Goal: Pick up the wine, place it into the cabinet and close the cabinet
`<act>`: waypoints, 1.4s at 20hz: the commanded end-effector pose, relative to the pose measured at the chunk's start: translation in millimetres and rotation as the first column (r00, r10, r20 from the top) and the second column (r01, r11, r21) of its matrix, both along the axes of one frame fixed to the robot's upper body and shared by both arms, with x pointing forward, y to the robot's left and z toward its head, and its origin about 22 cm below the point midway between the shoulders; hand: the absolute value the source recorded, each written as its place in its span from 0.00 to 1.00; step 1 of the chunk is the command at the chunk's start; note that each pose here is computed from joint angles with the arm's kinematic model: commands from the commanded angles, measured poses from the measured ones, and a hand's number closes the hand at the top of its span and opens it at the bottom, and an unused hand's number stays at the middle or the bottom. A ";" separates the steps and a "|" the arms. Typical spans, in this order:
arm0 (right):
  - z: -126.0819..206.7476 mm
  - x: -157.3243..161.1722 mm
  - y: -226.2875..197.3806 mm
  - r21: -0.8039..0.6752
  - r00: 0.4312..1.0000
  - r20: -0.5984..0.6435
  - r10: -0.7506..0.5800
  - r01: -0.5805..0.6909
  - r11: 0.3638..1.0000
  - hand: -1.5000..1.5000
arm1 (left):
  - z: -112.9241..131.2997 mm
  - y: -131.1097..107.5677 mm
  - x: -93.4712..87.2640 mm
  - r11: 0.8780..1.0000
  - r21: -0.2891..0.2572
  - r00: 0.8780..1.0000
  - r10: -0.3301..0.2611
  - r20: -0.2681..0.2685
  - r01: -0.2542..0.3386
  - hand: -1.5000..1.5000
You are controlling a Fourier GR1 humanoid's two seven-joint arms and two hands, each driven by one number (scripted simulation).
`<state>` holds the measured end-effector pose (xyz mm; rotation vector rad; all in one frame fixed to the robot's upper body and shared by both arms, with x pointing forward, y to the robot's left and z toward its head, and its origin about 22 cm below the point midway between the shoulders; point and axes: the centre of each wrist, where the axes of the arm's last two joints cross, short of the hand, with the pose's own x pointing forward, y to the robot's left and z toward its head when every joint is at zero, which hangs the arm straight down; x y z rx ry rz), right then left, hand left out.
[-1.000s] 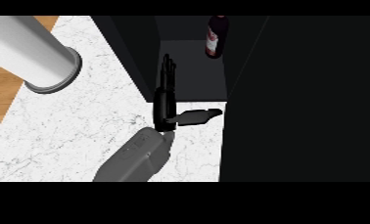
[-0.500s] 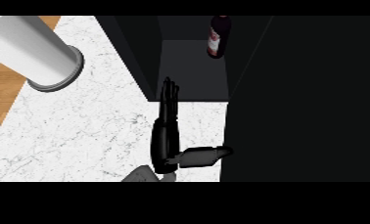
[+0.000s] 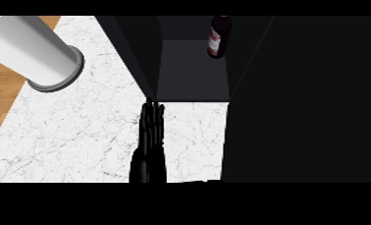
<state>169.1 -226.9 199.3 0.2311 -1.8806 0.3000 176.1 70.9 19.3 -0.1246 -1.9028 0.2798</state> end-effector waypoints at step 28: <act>-6.3 -58.1 33.1 0.022 0.871 -0.184 0.456 -0.460 0.888 1.00 | 47.7 152.7 -55.4 0.999 0.026 0.997 -0.034 0.073 0.032 0.00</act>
